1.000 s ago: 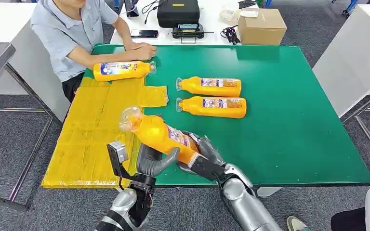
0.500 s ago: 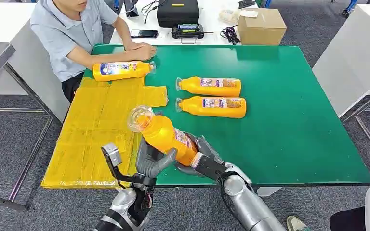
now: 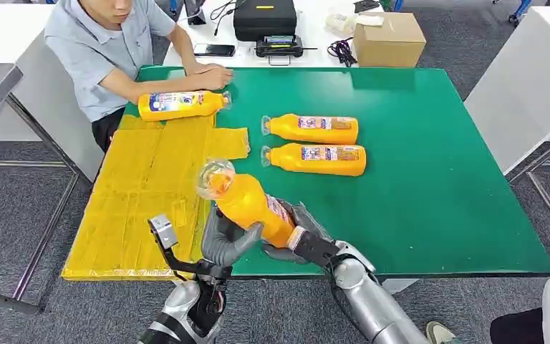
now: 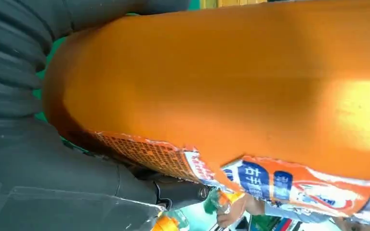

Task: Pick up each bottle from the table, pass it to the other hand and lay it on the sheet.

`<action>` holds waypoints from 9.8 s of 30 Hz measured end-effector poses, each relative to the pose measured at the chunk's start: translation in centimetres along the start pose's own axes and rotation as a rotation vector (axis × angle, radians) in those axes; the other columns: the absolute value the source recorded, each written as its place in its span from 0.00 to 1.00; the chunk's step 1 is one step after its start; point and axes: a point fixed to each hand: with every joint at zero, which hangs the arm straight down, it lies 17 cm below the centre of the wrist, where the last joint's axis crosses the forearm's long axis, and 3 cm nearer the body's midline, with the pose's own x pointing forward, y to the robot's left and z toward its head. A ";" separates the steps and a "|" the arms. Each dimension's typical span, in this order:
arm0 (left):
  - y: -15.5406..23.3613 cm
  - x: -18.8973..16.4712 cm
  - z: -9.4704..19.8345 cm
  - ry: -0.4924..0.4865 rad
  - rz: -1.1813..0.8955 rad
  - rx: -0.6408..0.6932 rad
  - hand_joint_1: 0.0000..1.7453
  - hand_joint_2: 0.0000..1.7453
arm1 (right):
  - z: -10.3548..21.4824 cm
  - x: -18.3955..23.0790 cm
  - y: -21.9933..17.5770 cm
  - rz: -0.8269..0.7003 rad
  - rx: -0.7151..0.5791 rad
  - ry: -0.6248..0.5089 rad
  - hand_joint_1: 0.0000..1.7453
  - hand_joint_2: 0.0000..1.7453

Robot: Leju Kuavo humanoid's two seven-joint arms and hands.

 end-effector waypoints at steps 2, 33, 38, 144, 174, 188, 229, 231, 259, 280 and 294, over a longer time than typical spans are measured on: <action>0.0 0.0 0.0 -0.007 -0.040 -0.002 1.00 1.00 | 0.0 0.0 0.0 0.002 -0.001 0.001 0.89 1.00; 1.8 10.4 -1.0 -0.429 -1.399 0.169 1.00 1.00 | 1.8 -3.6 -4.3 0.221 -0.171 0.165 0.00 1.00; 2.4 9.3 -1.0 -0.414 -1.674 0.131 1.00 1.00 | 2.0 -3.5 -4.9 0.230 -0.178 0.158 0.00 1.00; -1.1 10.2 3.2 -0.406 -1.426 0.131 0.00 1.00 | 8.2 -4.1 -12.8 0.910 -0.368 0.582 0.00 1.00; -2.7 7.8 3.7 -0.349 -1.349 0.038 0.00 1.00 | 13.3 -10.9 -15.8 0.984 -0.208 0.852 0.00 1.00; -3.3 7.2 3.8 -0.350 -1.339 0.011 0.00 1.00 | 12.4 -11.1 -17.0 0.995 -0.202 0.841 0.00 1.00; -1.8 6.9 3.8 -0.314 -1.024 0.067 0.00 1.00 | 13.0 -11.3 -15.3 0.340 -0.182 0.596 1.00 1.00; 0.2 5.7 3.2 -0.200 -0.838 0.133 0.00 1.00 | 12.4 -9.7 -14.5 0.233 -0.235 0.530 1.00 1.00; 3.1 -3.7 1.9 0.149 -0.380 0.182 0.00 1.00 | 0.0 1.1 -4.8 0.123 -0.101 0.133 1.00 1.00; 3.7 -3.3 0.4 0.154 -0.263 0.230 0.00 1.00 | -1.5 1.1 0.6 0.172 0.017 0.078 1.00 1.00; 3.2 -3.2 0.2 0.161 -0.173 0.227 1.00 1.00 | -1.7 1.6 1.3 0.148 0.026 0.056 1.00 1.00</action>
